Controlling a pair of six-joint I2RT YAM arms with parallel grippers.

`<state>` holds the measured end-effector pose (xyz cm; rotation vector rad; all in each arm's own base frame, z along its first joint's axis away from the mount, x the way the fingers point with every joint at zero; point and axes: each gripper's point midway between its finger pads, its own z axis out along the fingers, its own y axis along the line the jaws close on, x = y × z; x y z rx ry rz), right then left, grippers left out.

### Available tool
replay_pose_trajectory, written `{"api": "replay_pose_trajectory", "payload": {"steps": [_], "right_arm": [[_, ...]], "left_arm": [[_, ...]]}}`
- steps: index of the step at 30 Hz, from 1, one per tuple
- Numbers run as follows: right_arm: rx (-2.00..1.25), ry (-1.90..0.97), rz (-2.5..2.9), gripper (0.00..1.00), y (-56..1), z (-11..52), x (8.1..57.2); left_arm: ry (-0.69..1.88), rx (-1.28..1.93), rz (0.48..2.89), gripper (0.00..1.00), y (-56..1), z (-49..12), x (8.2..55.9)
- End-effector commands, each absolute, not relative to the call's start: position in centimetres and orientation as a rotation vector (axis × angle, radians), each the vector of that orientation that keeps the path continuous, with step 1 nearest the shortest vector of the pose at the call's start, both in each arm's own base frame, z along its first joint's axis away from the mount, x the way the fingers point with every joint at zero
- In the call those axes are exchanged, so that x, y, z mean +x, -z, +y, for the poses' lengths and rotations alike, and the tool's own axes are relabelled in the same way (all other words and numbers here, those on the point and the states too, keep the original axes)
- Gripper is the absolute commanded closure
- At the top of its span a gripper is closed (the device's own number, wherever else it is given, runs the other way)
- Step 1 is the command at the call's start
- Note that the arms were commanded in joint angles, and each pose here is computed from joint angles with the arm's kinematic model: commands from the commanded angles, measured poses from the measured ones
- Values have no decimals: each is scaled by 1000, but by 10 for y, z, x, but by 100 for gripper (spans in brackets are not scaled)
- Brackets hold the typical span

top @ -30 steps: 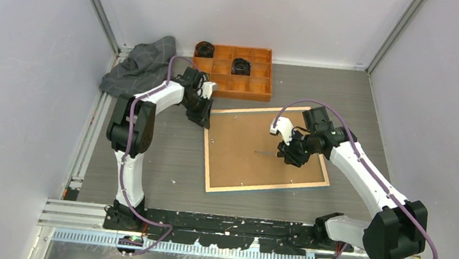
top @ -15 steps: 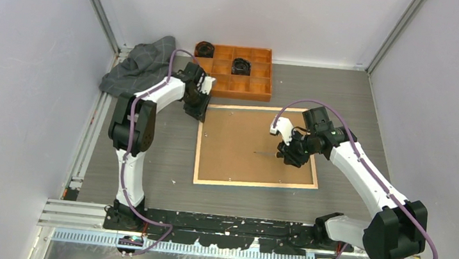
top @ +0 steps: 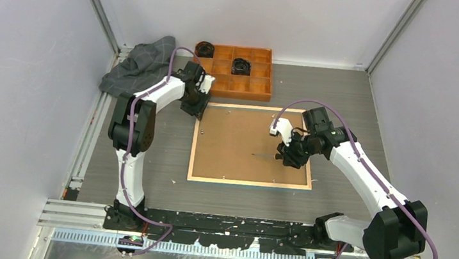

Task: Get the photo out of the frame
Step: Move the photo frame to the center of the board.

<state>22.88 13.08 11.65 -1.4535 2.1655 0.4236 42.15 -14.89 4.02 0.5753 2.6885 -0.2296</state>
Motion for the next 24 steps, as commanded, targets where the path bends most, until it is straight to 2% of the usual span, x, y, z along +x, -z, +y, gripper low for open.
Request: {"api": "replay_pose_trajectory", "payload": {"steps": [1, 9, 15, 24], "right_arm": [[-1456, -455, 2097, 99, -130, 139, 231], [-1488, -566, 2087, 99, -131, 148, 220], [-1513, -632, 2084, 99, -129, 153, 213], [-1544, -743, 2049, 99, -132, 161, 200]], "left_arm": [[213, 607, 2600, 55, -82, -143, 424], [409, 718, 2578, 45, -113, -153, 383], [523, 768, 2653, 43, -92, -155, 343], [609, 742, 2732, 41, -62, -159, 326]]}}
